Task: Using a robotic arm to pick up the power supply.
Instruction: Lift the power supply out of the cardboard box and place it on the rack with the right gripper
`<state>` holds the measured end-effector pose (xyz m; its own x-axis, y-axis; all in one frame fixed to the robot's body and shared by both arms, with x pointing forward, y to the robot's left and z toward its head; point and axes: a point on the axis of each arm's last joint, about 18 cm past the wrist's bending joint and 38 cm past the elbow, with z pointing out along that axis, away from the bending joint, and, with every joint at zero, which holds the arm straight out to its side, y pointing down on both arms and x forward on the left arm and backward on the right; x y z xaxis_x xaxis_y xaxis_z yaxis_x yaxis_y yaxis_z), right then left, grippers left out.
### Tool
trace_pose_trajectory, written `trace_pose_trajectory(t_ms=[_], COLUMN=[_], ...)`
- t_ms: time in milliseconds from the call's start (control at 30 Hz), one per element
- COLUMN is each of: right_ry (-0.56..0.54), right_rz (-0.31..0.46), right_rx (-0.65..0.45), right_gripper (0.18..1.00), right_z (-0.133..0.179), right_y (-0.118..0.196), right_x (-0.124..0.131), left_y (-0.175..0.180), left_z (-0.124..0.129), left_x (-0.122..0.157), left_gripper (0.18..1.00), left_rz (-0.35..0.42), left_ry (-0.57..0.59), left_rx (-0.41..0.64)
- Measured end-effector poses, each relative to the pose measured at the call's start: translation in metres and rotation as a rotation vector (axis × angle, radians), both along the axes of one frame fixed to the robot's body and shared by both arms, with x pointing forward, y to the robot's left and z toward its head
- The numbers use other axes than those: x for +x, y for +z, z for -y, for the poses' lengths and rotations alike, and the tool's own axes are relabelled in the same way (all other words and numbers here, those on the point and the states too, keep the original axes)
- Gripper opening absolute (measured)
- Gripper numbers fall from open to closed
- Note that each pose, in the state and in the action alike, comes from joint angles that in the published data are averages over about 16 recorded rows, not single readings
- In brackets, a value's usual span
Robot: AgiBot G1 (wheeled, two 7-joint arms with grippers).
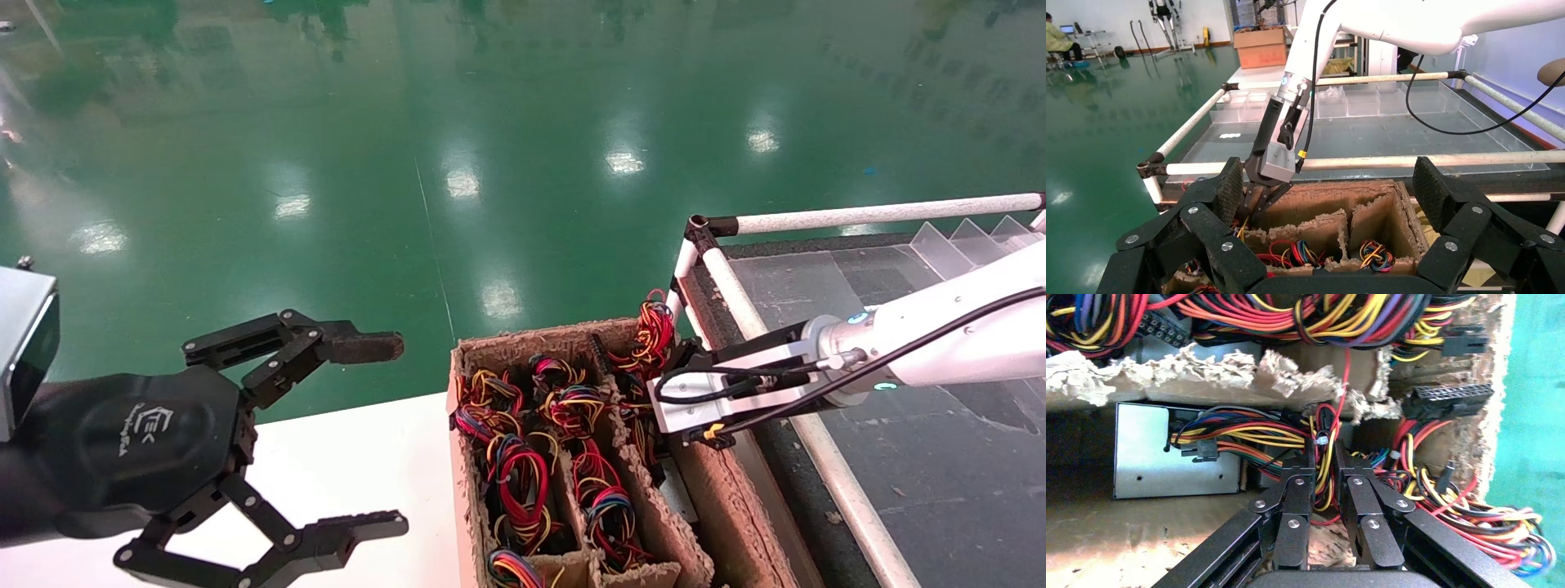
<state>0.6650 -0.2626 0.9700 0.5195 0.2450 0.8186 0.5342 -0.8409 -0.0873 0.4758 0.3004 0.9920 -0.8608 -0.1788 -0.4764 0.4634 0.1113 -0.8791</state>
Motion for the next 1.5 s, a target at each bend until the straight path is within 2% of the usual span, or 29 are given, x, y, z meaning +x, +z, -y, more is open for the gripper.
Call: trace_pose_trajectory(t_ms=[967,1200,1500], right_ry=[0.049,0.051,0.045], right_rz=[0.223,0.322,0.483], right_rx=[0.161,0.206,0.277], right_gripper=[0.220,0.220,0.220], right_z=[0.027,0.034,0.048], right_y=[0.062,0.085,0.131], right_x=[-0.055,-0.063,-0.078], left_y=[0.000,0.000,0.000], left_z=[0.000,0.000,0.000], left_x=[0.000,0.000,0.000], left_gripper=[1.001,1.001,1.001], left_rz=[0.000,0.000,0.000], left_ry=[0.000,0.000,0.000], left_rx=[0.000,0.000,0.000])
